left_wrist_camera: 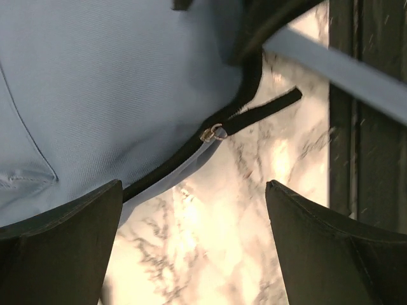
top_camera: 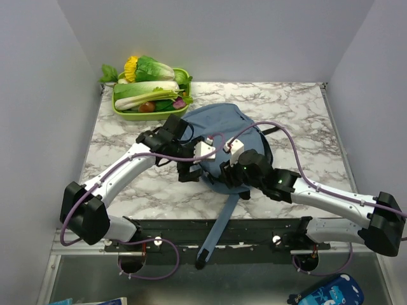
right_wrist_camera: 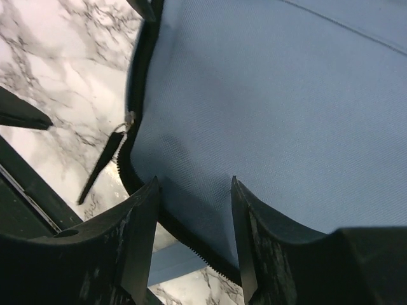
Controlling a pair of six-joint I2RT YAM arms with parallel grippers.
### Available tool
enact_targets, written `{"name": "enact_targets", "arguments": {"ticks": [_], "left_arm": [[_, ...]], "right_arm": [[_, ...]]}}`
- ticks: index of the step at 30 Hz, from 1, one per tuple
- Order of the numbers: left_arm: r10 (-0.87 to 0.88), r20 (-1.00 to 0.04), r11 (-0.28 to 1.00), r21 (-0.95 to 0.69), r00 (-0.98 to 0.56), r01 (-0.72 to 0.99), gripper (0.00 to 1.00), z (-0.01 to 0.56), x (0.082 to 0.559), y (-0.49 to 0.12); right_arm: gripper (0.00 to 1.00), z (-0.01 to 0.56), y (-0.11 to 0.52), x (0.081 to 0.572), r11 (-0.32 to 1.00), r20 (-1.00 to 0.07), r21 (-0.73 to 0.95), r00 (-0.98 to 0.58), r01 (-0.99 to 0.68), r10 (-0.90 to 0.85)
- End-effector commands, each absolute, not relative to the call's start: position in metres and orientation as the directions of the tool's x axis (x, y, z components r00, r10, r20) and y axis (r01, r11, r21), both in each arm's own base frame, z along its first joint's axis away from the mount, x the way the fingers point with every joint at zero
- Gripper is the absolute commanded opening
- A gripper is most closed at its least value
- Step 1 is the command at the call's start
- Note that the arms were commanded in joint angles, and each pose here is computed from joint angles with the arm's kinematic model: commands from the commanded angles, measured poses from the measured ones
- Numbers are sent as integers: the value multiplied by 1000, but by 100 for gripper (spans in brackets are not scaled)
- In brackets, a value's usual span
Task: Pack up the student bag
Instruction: Zip the student bag at the center of the board.
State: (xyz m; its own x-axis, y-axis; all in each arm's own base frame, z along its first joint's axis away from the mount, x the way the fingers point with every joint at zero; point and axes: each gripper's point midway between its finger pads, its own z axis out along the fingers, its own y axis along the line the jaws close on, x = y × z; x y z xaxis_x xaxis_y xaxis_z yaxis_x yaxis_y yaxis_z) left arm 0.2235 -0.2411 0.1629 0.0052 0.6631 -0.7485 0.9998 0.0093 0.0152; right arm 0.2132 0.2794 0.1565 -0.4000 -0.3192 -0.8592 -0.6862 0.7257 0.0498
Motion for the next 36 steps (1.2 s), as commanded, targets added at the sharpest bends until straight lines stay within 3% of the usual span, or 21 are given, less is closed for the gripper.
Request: {"name": "enact_targets", "arguments": {"ticks": [1,9,17,20,26,27,31,33,36], "left_arm": [[731,-589,-212,282,344,936,99,159,234,-223],[658,-427,-278,627,620,727,99,157,263,-221],[584,-471,-148,739,661,657,99,155,258,-243],[557,-483,-112,763,676,637,95,158,256,-255],[531,-481,-117,774,698,622,64,153,249,-265],[527,-483,-124,770,699,626,46,151,247,-266],[517,-484,-144,764,706,629,18,148,239,-269],[519,-496,-142,753,697,642,13,146,236,-269],[516,-525,-122,737,677,665,9,150,231,-270]], "right_arm": [[57,143,271,216,760,-843,37,-429,-648,-324],[68,165,264,216,762,-875,28,-385,-647,-295],[69,172,259,196,691,-913,57,-318,-720,-256],[68,161,257,194,693,-901,56,-335,-719,-275],[67,153,260,192,672,-900,48,-324,-739,-291],[67,152,259,194,675,-899,33,-317,-737,-302],[64,156,260,210,700,-902,-36,-279,-713,-331],[59,158,261,219,717,-902,-60,-271,-694,-337],[40,161,263,231,748,-905,-85,-262,-659,-334]]}}
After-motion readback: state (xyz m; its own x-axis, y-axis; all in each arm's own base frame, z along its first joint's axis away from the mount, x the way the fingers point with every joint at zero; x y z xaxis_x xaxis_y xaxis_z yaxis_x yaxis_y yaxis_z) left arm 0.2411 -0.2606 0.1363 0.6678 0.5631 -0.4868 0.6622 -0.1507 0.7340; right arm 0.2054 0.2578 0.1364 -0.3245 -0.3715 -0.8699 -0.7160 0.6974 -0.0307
